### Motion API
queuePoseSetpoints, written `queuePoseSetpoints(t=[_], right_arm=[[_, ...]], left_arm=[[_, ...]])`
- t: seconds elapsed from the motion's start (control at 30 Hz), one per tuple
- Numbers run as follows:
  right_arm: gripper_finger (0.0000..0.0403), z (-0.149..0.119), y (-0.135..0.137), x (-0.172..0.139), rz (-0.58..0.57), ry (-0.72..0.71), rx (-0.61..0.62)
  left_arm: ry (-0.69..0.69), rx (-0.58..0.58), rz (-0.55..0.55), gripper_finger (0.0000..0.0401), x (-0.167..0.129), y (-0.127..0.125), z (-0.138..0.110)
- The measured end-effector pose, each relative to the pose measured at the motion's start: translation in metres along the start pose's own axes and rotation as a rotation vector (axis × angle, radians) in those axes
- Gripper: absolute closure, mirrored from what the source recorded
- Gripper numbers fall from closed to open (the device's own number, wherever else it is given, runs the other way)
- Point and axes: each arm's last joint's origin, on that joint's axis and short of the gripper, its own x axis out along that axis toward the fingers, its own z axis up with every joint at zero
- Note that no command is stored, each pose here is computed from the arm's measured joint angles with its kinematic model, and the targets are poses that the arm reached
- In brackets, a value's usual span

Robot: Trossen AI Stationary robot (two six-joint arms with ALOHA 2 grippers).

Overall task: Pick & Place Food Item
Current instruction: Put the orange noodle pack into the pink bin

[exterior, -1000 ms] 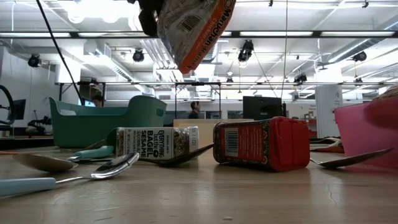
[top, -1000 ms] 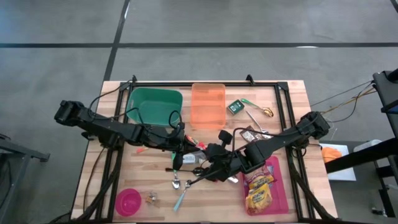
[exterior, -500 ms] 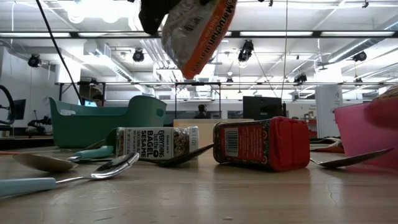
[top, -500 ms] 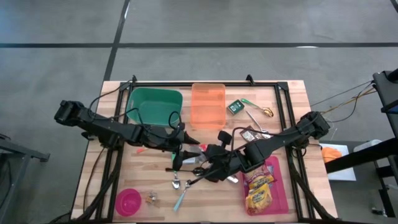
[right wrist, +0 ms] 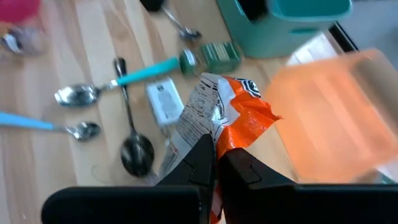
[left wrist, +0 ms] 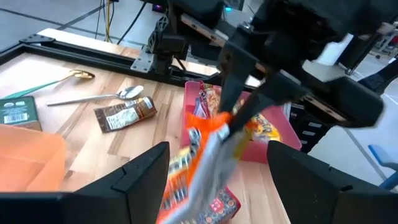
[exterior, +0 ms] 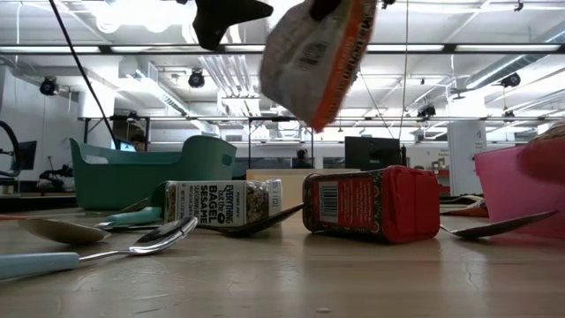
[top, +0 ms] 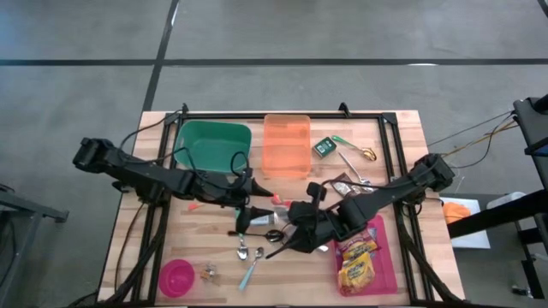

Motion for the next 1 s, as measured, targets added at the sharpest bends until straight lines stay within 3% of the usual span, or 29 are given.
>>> queuePoseSetpoints(t=[0.47, 0.57, 0.8, 1.0], right_arm=[[0.0395, -0.024, -0.016, -0.071, -0.199, 0.256, 0.083], [0.0395, -0.031, -0.009, -0.084, -0.123, 0.295, 0.104], [0.0395, -0.047, 0.0, -0.104, -0.071, 0.32, 0.145], [0.0395, -0.059, 0.008, -0.116, 0.021, 0.448, 0.087]], left_arm=[[0.04, -0.038, 0.077, 0.0126, -0.017, 0.004, 0.002], [0.037, -0.037, 0.084, 0.0126, -0.017, 0.004, 0.002], [0.033, -0.034, 0.095, 0.0126, -0.017, 0.004, 0.002], [0.034, -0.011, 0.095, 0.0126, -0.017, 0.004, 0.002]])
